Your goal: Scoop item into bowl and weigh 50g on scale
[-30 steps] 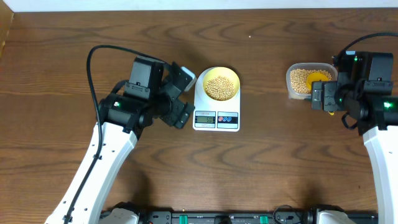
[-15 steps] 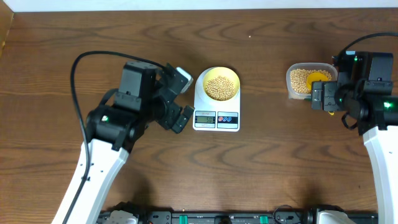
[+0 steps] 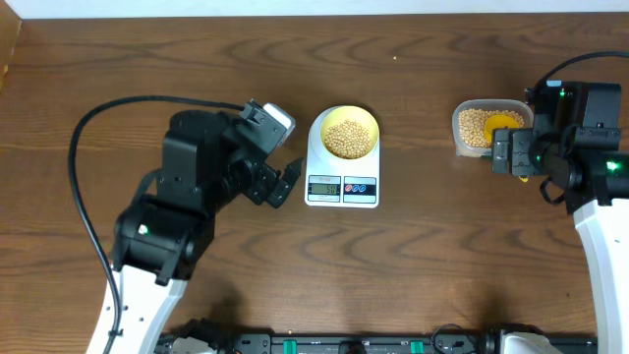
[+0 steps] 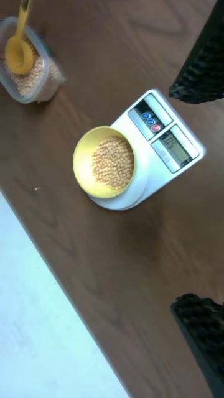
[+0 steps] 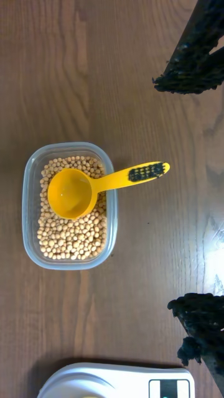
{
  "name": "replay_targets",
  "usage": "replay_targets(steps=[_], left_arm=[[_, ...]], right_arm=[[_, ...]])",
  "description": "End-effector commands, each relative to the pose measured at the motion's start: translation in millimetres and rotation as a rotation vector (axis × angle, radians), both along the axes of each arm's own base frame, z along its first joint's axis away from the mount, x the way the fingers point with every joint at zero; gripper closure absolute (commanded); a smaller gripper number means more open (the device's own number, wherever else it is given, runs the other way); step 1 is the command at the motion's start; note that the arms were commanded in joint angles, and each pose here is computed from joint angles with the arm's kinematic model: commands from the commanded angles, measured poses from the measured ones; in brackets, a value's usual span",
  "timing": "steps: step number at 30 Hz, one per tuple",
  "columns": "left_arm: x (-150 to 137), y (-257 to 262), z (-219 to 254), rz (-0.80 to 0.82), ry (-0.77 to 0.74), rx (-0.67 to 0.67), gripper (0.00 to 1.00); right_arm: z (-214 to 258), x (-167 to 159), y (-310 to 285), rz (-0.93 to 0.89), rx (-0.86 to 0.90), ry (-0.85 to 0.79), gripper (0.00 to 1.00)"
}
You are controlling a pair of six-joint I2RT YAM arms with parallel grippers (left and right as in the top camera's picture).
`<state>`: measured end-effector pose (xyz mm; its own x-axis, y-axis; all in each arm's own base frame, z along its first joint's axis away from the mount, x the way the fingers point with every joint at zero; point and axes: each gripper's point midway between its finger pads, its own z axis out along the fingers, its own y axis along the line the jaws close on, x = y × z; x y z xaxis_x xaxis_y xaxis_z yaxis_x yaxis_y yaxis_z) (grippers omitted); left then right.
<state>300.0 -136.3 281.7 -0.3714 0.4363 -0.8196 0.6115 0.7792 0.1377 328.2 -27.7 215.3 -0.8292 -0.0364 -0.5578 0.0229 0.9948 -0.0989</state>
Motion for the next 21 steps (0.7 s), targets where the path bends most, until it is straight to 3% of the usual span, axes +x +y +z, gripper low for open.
replay_targets(steps=[1,9,21], left_arm=[[-1,4,-9,0.041,-0.023,-0.040,0.00],[0,3,-27,0.082,-0.160,-0.176,0.00],[-20,14,-21,0.090,-0.400,-0.257,0.00]], right_arm=[[6,2,0,0.006,-0.005,-0.014,0.01],[6,2,0,0.006,-0.005,-0.013,0.01],[6,2,0,0.006,-0.005,-0.014,0.01]])
